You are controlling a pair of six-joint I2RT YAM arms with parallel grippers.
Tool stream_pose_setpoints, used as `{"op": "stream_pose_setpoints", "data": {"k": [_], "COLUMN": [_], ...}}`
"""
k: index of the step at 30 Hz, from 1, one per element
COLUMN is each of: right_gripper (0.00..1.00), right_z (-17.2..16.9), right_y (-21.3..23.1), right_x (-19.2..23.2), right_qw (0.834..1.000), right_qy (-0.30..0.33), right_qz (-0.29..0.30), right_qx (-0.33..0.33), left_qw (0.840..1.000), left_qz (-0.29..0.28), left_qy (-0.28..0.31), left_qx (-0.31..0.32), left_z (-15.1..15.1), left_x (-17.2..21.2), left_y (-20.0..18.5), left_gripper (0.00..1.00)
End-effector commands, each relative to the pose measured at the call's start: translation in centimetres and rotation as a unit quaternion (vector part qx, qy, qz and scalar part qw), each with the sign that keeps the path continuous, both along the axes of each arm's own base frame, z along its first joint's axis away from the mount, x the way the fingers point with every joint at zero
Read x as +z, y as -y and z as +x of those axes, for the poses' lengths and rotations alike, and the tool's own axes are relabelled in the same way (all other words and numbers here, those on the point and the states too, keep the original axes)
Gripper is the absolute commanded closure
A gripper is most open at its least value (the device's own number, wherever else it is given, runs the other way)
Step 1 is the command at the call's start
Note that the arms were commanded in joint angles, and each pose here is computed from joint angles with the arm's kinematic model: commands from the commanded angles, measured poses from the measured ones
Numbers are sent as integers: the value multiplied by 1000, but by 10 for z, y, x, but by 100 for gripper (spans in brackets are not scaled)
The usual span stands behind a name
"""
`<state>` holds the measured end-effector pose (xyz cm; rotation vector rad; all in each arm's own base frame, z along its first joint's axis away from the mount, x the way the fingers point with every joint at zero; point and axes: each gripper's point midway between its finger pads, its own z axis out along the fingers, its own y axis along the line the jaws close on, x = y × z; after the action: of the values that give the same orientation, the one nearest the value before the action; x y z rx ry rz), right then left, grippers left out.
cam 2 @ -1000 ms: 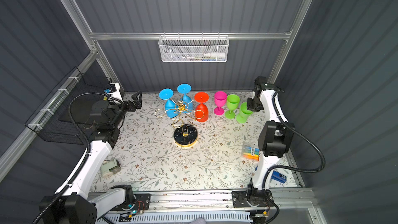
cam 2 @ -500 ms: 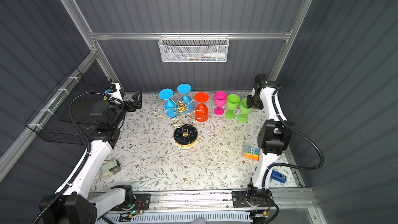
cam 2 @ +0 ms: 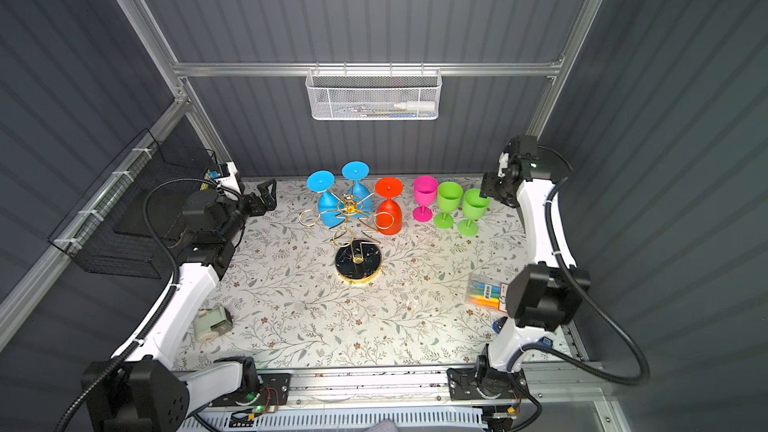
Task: Take the wine glass off the wine glass rack
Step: 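Open the right gripper and withdraw both arms from the glasses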
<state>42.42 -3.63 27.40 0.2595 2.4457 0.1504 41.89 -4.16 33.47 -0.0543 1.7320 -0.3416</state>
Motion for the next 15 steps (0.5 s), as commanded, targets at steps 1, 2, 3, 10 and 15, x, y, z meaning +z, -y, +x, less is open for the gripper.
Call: {"op": "stream_pose_setpoints", "data": {"k": [1,2,3,10,15], "right_gripper": [28,27,26,21,20], "right_z": [-9,-17,-26,-80,-104], "right_y": [-32,-41,-50,-90,-108], "right_x": [38,42,47,73,74], "right_qw": [990,985,979,936,921], "right_qy": [116,133,154,253,264], "right_qz": [73,94,117,210,242], "right_qx": [41,52,64,122,153], "left_qw": [997,994,991,954,923], "left_qz": [-58,-70,-85,-186,-234], "left_qy": [-46,-61,-74,-113,-121], "left_qx": [-37,-52,-70,-205,-282], "left_z": [4,4,5,-1,-7], "left_x": [7,5,4,17,28], "left_y": [15,21,28,67,84], "left_gripper": [2,3,3,7,15]}}
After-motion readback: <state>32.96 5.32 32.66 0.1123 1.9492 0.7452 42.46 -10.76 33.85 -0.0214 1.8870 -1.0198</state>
